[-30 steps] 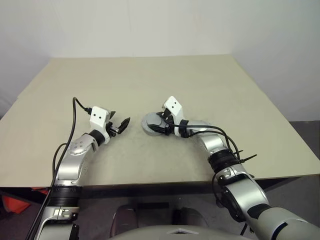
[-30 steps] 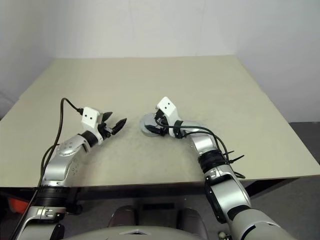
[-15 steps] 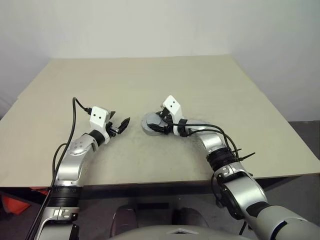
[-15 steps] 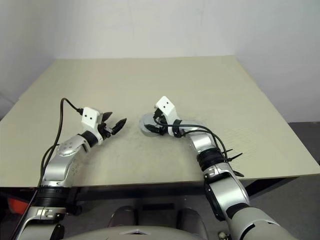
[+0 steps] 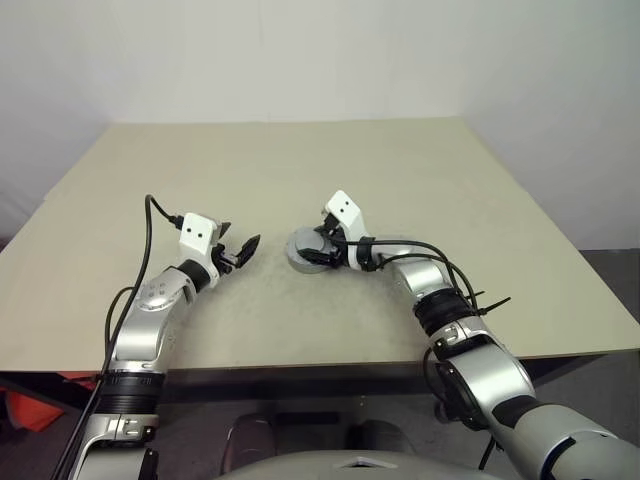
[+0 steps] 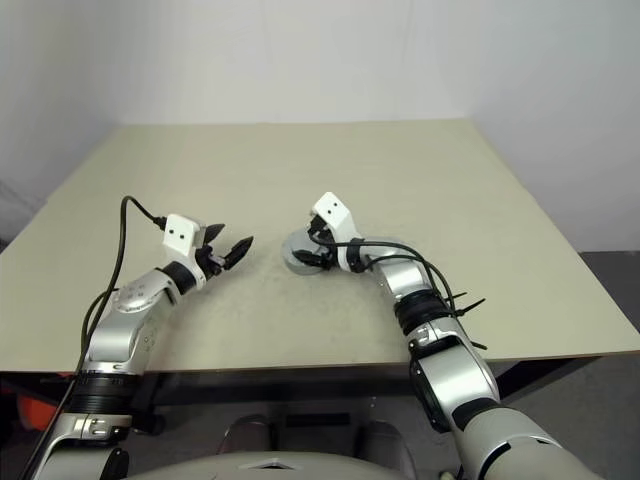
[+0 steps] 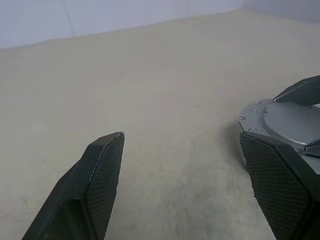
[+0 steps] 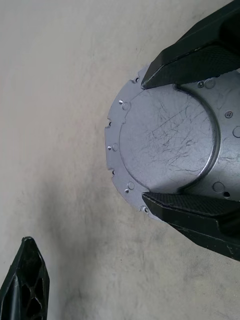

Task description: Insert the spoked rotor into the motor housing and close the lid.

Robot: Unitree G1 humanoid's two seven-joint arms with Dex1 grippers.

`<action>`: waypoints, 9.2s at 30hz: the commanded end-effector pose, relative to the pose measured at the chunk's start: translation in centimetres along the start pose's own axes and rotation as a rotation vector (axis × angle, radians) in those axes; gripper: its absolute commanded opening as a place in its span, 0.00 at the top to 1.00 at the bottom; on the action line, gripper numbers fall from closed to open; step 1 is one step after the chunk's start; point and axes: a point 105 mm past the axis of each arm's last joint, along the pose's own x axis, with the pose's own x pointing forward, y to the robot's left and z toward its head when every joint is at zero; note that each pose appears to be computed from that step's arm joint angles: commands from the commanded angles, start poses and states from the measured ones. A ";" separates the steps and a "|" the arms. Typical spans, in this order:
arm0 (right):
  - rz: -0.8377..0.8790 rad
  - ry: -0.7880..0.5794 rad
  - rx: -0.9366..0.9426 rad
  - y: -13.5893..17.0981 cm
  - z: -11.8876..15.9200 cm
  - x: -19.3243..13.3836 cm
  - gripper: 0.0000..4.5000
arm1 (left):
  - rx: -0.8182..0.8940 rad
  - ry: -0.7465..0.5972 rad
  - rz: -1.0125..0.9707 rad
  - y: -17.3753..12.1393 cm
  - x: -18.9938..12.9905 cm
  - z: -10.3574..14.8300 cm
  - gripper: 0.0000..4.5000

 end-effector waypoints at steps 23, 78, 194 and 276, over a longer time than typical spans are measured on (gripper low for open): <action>-0.074 0.202 0.059 -0.8 -5.5 -0.4 0.31 | -0.488 -0.101 -0.003 -0.7 3.7 2.8 0.35; -0.092 -0.244 0.436 -3.9 6.3 -6.6 0.01 | -0.669 0.370 -0.379 -10.9 5.3 -2.5 1.00; 0.480 -0.344 1.305 2.5 13.3 -2.6 0.53 | -1.467 -0.226 -0.501 -4.7 4.2 7.9 0.01; 0.062 -0.327 1.185 -0.9 9.1 -0.2 0.01 | -1.293 -0.524 0.563 14.3 -5.4 -0.6 0.52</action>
